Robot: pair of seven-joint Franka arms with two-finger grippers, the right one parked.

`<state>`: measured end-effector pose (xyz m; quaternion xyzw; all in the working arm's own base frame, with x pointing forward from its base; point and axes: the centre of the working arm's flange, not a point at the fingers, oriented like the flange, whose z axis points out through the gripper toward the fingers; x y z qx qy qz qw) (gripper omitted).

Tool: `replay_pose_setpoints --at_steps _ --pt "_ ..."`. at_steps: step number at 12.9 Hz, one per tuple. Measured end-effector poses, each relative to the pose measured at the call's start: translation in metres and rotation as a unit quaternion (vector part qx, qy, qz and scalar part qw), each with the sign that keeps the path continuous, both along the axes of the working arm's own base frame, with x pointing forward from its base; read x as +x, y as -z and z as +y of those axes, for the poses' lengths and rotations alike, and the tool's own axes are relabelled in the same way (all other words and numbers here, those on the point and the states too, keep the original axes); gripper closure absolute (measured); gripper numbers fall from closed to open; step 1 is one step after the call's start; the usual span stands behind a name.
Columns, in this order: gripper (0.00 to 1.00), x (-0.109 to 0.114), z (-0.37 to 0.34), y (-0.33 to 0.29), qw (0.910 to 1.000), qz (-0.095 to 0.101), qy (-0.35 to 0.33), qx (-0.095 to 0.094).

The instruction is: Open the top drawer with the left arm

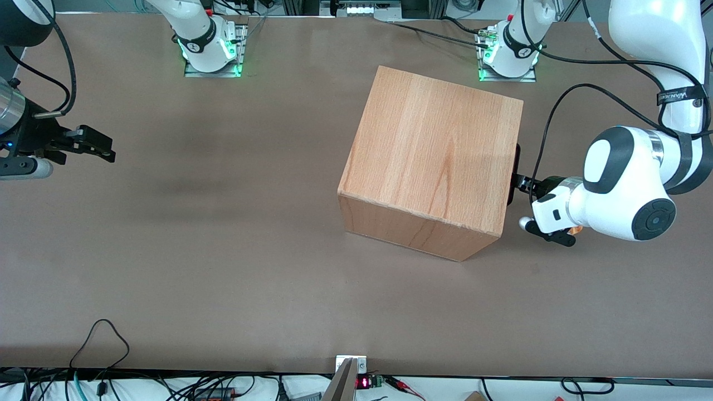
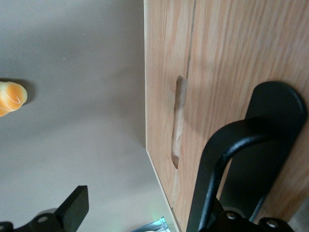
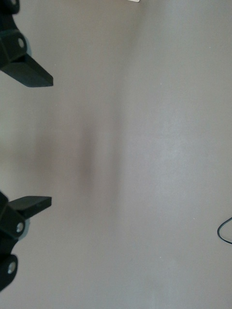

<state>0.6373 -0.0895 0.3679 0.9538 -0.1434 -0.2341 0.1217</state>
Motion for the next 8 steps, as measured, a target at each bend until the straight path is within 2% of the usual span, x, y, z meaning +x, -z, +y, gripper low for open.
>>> replay_pose_setpoints --at_steps 4,8 --pt "0.0 0.003 0.017 0.0 0.9999 -0.003 -0.014 0.001" --pt "0.0 0.01 0.038 -0.002 0.9993 -0.017 -0.032 0.003"
